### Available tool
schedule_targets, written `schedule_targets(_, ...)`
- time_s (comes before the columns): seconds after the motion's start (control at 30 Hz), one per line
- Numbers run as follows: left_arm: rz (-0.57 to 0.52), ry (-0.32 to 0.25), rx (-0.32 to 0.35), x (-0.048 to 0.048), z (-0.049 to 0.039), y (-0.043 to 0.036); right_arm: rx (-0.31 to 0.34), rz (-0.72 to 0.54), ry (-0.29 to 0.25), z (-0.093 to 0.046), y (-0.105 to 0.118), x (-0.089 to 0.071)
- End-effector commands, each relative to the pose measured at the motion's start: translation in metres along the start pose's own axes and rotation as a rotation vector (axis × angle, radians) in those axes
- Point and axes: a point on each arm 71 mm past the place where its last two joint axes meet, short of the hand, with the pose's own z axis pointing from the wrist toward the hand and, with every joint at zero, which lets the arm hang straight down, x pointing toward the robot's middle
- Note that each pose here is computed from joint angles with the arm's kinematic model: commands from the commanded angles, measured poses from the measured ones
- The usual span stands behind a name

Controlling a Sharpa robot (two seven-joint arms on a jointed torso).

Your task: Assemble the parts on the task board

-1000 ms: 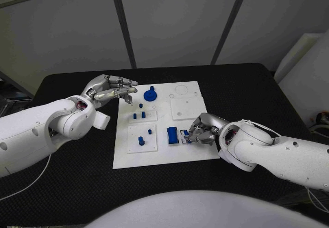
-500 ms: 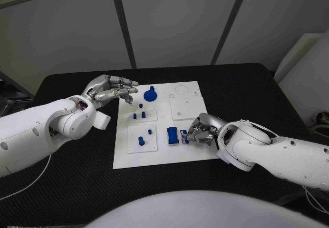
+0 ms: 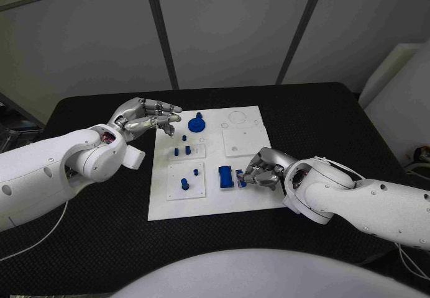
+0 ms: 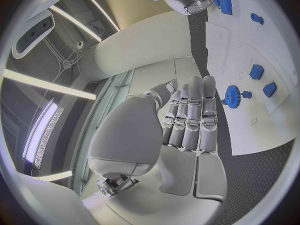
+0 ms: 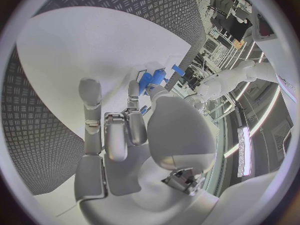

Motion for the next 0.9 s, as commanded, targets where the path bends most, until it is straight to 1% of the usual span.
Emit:
schedule_targets(0.03, -0.005, 0.013, 0.003, 0.0012, 0.0006, -0.0009, -0.01, -0.009, 0.0, 0.0, 0.001, 0.0)
schedule_targets(0.27, -0.006, 0.014, 0.003, 0.0013, 0.0008, -0.0008, -0.012, -0.015, 0.006, 0.001, 0.002, 0.001)
schedule_targets(0.53, -0.006, 0.014, 0.002, 0.0012, 0.0008, -0.0007, -0.019, -0.024, -0.004, 0.0, 0.001, -0.001)
schedule_targets(0.7, -0.005, 0.013, 0.002, 0.0009, 0.0006, -0.0006, -0.062, -0.035, 0.005, -0.004, 0.0, -0.003)
schedule_targets(0.9, -0.004, 0.011, 0.002, 0.0002, 0.0004, -0.0005, -0.121, -0.047, 0.057, -0.01, -0.002, -0.003)
